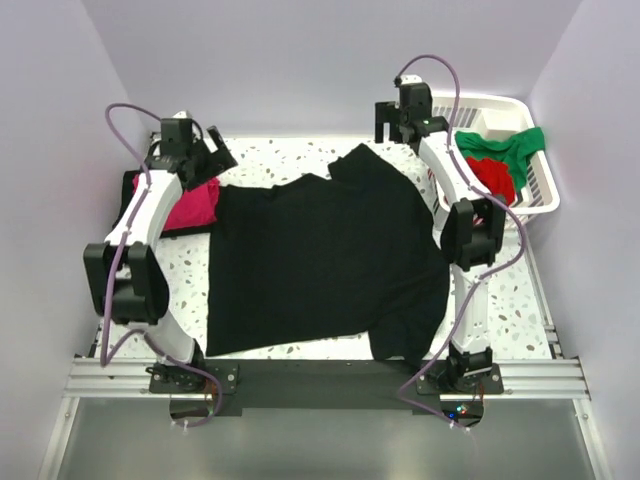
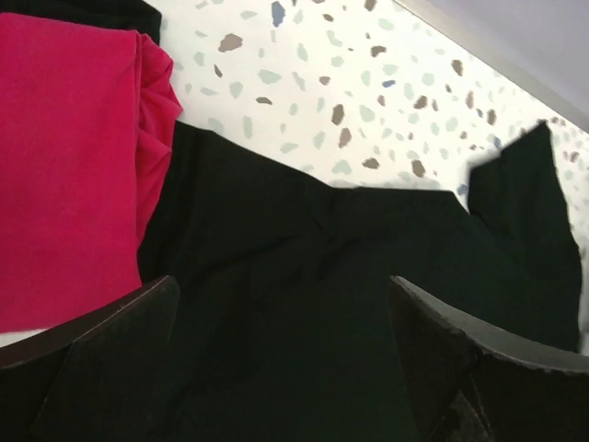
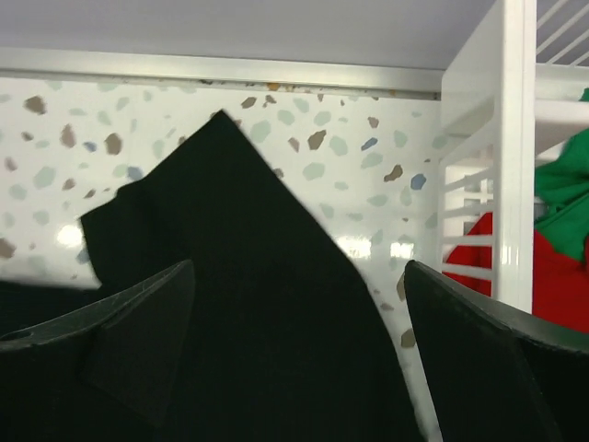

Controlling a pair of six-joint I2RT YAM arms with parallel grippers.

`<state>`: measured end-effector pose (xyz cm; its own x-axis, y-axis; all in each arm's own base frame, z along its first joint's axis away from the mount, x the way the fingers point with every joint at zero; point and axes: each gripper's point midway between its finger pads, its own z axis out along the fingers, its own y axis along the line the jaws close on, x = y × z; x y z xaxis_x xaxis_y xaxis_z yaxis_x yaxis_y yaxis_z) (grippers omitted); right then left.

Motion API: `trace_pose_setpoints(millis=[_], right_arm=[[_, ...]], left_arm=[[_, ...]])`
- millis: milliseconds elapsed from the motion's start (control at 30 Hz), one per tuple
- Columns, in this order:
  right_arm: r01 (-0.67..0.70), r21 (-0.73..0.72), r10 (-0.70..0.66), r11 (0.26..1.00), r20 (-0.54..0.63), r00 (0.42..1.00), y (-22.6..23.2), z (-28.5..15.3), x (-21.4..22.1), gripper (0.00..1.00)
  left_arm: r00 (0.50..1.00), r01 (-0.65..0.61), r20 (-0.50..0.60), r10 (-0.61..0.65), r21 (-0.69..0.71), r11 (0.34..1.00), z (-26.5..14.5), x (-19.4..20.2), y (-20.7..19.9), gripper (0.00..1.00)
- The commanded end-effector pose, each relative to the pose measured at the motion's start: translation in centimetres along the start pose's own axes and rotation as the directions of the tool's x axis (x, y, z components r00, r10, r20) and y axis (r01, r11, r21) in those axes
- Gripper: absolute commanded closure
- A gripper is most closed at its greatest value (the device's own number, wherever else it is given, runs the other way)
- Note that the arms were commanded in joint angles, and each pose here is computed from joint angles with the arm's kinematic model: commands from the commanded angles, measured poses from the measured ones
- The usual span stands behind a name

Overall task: Fold and stack the t-shirts
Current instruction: Flatten the tshirt out

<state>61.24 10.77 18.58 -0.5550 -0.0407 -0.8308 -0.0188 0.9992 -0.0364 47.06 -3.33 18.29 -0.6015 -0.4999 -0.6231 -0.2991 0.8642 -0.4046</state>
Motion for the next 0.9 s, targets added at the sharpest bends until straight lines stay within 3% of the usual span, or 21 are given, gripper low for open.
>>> trace_pose_setpoints(millis=[0,133,267,400,433,633,867], right_arm=[[-0.070,-0.121,0.098,0.990,0.245,0.964,0.8,-10.8,-9.8,0.01],[-0.059,-0.194,0.085,0.979,0.132,0.988,2.6,-12.9,-5.5,0.01],[-0.037,-0.234,0.042,0.972,0.019,0.999,4.5,-15.5,-0.6,0.01],[-0.110,-0.241,0.084,0.964,-0.117,0.990,5.0,-16.4,5.6,0.01],[-0.123,-0.246,0.078,0.961,-0.185,0.980,5.2,-16.2,8.8,0.01],[-0.174,-0.233,0.093,0.957,-0.323,0.942,4.9,-17.4,16.4,0.01],[-0.169,-0.174,0.083,0.970,-0.415,0.906,4.0,-16.5,21.4,0.01]], left_arm=[[0.998,-0.040,0.057,0.034,0.098,0.994,-3.6,0.0,-1.3,0.00],[0.999,-0.043,0.000,0.043,0.109,0.993,-4.1,4.8,-0.8,0.00],[0.989,-0.053,-0.132,0.065,0.091,0.994,-3.3,10.7,-0.3,0.00],[0.969,-0.077,-0.228,0.093,0.077,0.994,-2.7,14.2,-0.1,0.00],[0.966,-0.080,-0.241,0.095,0.074,0.994,-2.4,14.8,0.1,0.00],[0.941,-0.052,-0.328,0.078,0.087,0.995,-0.3,18.7,1.3,0.00],[0.924,-0.063,-0.371,0.093,0.090,0.994,2.1,20.0,1.7,0.00]])
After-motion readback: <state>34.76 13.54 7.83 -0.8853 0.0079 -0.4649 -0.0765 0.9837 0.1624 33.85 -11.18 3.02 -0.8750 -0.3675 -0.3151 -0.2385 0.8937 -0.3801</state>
